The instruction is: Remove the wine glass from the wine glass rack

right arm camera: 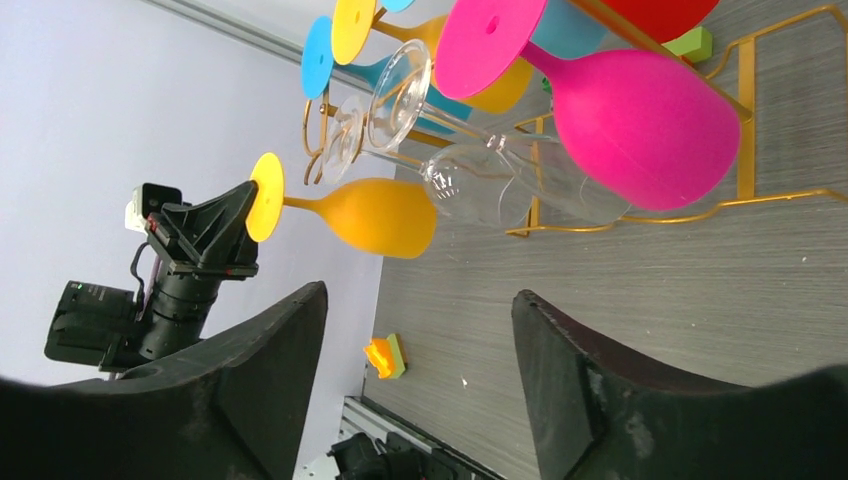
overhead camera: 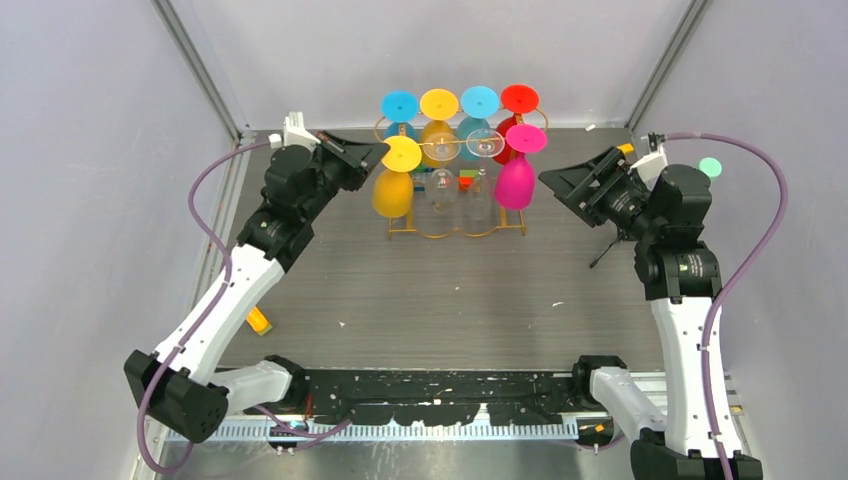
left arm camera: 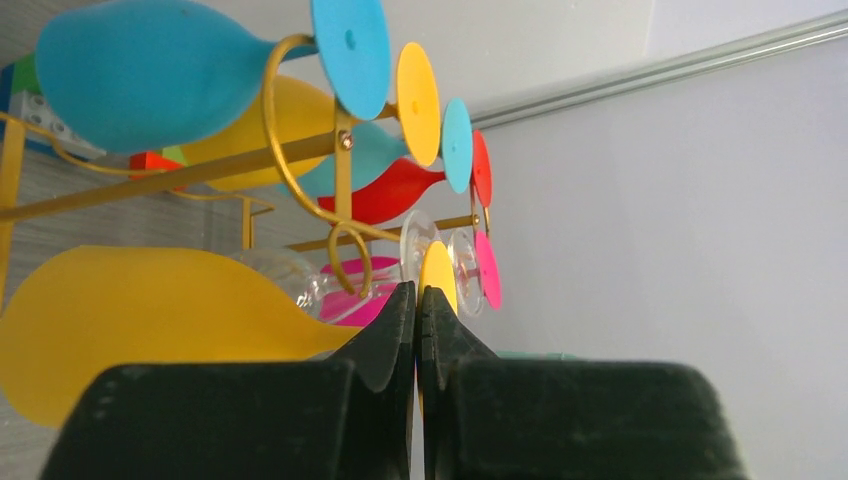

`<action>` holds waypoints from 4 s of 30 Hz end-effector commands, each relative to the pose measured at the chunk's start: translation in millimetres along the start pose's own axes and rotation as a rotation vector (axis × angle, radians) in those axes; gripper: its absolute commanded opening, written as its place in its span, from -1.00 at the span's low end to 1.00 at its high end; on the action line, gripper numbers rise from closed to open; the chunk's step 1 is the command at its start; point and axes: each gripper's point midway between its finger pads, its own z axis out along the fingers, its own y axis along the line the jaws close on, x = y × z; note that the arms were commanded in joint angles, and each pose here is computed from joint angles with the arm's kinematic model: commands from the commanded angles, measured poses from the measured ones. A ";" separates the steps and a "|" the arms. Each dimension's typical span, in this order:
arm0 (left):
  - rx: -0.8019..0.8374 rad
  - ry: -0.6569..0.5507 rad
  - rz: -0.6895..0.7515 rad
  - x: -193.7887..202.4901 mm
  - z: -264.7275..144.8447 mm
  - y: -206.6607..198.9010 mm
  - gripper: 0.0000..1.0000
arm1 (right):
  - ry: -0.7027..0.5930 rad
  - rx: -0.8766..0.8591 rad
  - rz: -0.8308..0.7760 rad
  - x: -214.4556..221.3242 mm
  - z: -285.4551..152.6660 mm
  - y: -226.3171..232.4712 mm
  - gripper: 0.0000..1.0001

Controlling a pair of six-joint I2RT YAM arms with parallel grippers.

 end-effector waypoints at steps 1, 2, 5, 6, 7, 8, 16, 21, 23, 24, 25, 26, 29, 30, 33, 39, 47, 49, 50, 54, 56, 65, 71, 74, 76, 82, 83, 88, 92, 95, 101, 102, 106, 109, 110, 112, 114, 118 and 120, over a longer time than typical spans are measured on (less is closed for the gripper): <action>0.103 0.041 -0.045 6.0 -26.6 -24.4 -1.00 | 0.013 -0.073 -0.009 6.9 -2.6 9.7 0.50; 0.110 0.060 -0.052 9.9 -32.6 -24.6 -1.00 | 0.030 -0.095 0.022 10.7 -3.2 12.9 0.51; 0.115 0.127 -0.063 21.9 -56.0 -24.7 -1.00 | 0.075 -0.181 0.107 25.4 1.4 14.1 0.50; 0.110 0.149 -0.064 26.3 -63.8 -22.7 -1.00 | 0.107 -0.205 0.161 32.5 1.3 16.8 0.48; 0.110 0.171 -0.068 30.7 -72.2 -21.1 -1.00 | 0.111 -0.225 0.175 38.6 3.4 12.4 0.47; 0.112 0.178 -0.076 32.6 -80.4 -20.3 -1.00 | 0.129 -0.237 0.202 45.7 3.8 13.4 0.47; 0.245 0.250 -0.274 49.8 -115.2 -24.7 -1.00 | 0.161 -0.366 0.303 96.8 8.3 19.9 0.54; 0.334 0.310 -0.396 52.7 -119.7 -42.2 -1.00 | 0.142 -0.473 0.334 117.3 10.3 44.1 0.64; 0.369 0.307 -0.425 48.9 -120.7 -50.1 -1.00 | 0.130 -0.472 0.314 124.3 14.6 50.4 0.66; 0.384 0.303 -0.432 46.9 -120.7 -53.8 -1.00 | 0.154 -0.477 0.311 132.9 14.8 54.9 0.66; 0.404 0.301 -0.437 44.7 -121.3 -58.8 -1.00 | 0.152 -0.482 0.303 136.3 14.8 58.5 0.68; 0.418 0.300 -0.443 42.7 -121.2 -63.0 -1.00 | 0.149 -0.489 0.299 137.2 15.8 60.9 0.69; 0.458 0.300 -0.457 37.7 -121.9 -75.3 -1.00 | 0.152 -0.502 0.291 143.7 18.1 66.5 0.71; 0.466 0.301 -0.463 36.3 -121.5 -78.2 -1.00 | 0.156 -0.501 0.291 145.8 20.6 67.0 0.71; 0.474 0.300 -0.472 33.8 -121.3 -84.7 -1.00 | 0.132 -0.472 0.293 149.1 25.9 64.3 0.71; 0.471 0.288 -0.526 29.5 -121.3 -87.2 -1.00 | 0.066 -0.533 0.265 138.8 19.4 79.2 0.71; 0.550 0.238 -0.573 15.4 -133.2 -100.5 -1.00 | 0.008 -0.818 0.417 114.7 -12.1 114.8 0.67; 0.548 0.239 -0.580 15.7 -133.1 -99.9 -1.00 | 0.020 -0.867 0.419 112.3 -19.2 124.5 0.65; 0.545 0.241 -0.584 16.4 -132.7 -99.1 -1.00 | 0.034 -0.886 0.424 112.2 -21.2 129.3 0.63; 0.545 0.240 -0.597 17.5 -130.7 -96.5 -1.00 | 0.050 -0.981 0.464 103.8 -34.4 147.0 0.60; 0.544 0.235 -0.604 17.4 -129.6 -94.8 -1.00 | 0.061 -1.031 0.495 99.4 -40.0 155.3 0.55; 0.517 0.233 -0.602 24.1 -126.2 -83.1 -1.00 | 0.123 -1.117 0.532 97.8 -47.9 172.2 -0.24; 0.467 0.190 -0.579 27.3 -124.9 -62.2 -0.61 | 0.104 -1.122 0.543 92.8 -52.2 172.3 -0.97; 0.443 0.150 -0.533 25.2 -128.5 -55.6 0.06 | 0.100 -1.116 0.523 92.3 -53.4 174.6 -0.99; 0.430 0.125 -0.498 23.9 -132.3 -51.5 0.56 | 0.098 -1.099 0.508 93.0 -52.0 174.3 -0.99; 0.346 0.063 -0.344 26.9 -142.0 -24.6 0.99 | 0.077 -0.941 0.388 99.4 -40.2 165.2 -0.99; 0.320 0.046 -0.308 27.1 -143.3 -16.4 0.99 | 0.083 -0.846 0.341 106.3 -27.0 155.8 -0.99; 0.143 -0.104 -0.096 14.5 -157.4 36.3 0.99 | 0.081 -0.480 0.092 116.7 -18.0 102.9 -0.99; 0.019 -0.242 0.127 -11.2 -179.9 61.0 0.99 | 0.111 -0.211 -0.131 115.6 -26.7 57.3 -0.99; -0.074 -0.294 0.273 -26.6 -193.8 72.2 0.99 | 0.158 -0.042 -0.273 112.6 -30.1 31.2 -0.99; -0.164 -0.268 0.496 -36.3 -201.0 74.5 0.99 | 0.329 0.338 -0.451 122.6 -35.2 -36.9 -0.99; -0.175 -0.253 0.535 -35.8 -199.6 75.8 0.99 | 0.325 0.416 -0.475 117.3 -40.0 -49.4 -0.99; -0.210 -0.211 0.623 -33.1 -194.5 83.6 0.99 | 0.315 0.683 -0.568 103.7 -40.0 -88.7 -0.99; -0.222 -0.208 0.642 -32.2 -188.3 89.0 0.99 | 0.244 0.840 -0.605 88.4 -41.4 -108.3 -0.99; -0.223 -0.210 0.650 -32.5 -186.4 89.5 0.99 | 0.242 0.867 -0.612 88.5 -39.4 -112.3 -0.99; -0.226 -0.206 0.665 -33.5 -185.8 88.0 0.99 | 0.226 0.906 -0.610 87.0 -37.8 -117.7 -0.99; -0.237 -0.203 0.683 -35.3 -186.9 87.8 0.99 | 0.226 0.928 -0.604 88.3 -36.0 -121.7 -0.99; -0.248 -0.210 0.696 -34.6 -183.7 95.5 0.99 | 0.228 0.972 -0.574 94.3 -38.1 -138.1 -0.99; -0.246 -0.209 0.696 -33.2 -181.8 97.8 0.99 | 0.235 0.971 -0.535 101.8 -37.5 -147.9 -0.99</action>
